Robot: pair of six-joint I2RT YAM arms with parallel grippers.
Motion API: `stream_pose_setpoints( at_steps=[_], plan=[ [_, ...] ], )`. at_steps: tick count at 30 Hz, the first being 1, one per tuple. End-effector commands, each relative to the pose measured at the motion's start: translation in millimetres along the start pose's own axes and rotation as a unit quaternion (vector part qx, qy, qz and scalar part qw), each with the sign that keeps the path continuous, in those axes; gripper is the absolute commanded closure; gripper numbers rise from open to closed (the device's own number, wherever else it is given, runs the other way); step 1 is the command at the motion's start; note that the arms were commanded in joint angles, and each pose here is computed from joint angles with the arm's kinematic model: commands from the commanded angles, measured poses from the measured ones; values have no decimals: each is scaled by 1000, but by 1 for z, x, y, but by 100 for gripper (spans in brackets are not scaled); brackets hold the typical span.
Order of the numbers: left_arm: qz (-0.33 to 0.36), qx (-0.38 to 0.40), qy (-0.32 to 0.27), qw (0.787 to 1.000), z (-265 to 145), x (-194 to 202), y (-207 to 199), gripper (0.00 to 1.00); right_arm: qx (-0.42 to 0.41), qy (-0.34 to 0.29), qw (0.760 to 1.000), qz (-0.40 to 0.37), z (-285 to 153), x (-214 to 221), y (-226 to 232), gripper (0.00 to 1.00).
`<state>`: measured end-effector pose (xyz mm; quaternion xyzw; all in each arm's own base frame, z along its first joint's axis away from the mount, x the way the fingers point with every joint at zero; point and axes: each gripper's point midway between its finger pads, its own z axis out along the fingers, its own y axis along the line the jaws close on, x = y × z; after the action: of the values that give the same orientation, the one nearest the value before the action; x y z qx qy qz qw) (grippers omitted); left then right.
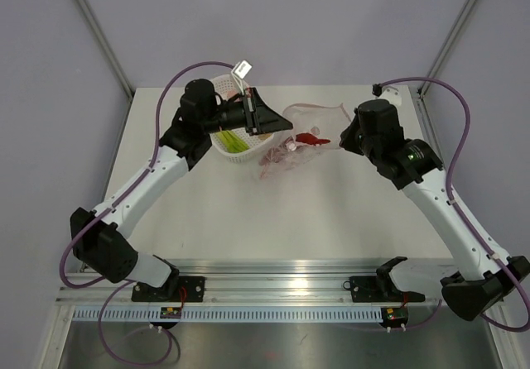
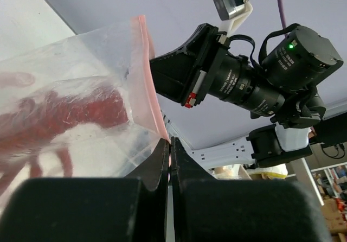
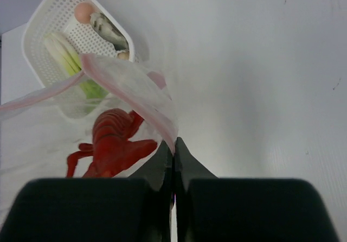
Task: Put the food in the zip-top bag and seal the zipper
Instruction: Adjust the zipper food storage bag at the center of the board, then adjust the fake vegetable in the bin.
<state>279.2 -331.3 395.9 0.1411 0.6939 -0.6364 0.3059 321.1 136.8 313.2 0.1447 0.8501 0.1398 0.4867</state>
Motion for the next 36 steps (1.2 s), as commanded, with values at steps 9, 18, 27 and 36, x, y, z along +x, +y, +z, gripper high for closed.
stream_pose_setpoints(
  at_steps=[9, 18, 27, 36],
  plan=[
    [-38, -59, 141, 988, -2, 112, 58, 51, 16, 24, 999, 22, 9, 61, -40, 100],
    [114, -165, 17, 980, -36, 32, 26, 12, -3, -24, 999, 39, -26, 28, -37, 100],
    [142, -324, -26, 935, -56, 4, 81, 14, -27, -48, 998, 34, -44, 2, -24, 100],
    [92, -507, -74, 854, -112, -43, 180, 20, -41, -49, 998, 28, -47, -4, -17, 100]
  ],
)
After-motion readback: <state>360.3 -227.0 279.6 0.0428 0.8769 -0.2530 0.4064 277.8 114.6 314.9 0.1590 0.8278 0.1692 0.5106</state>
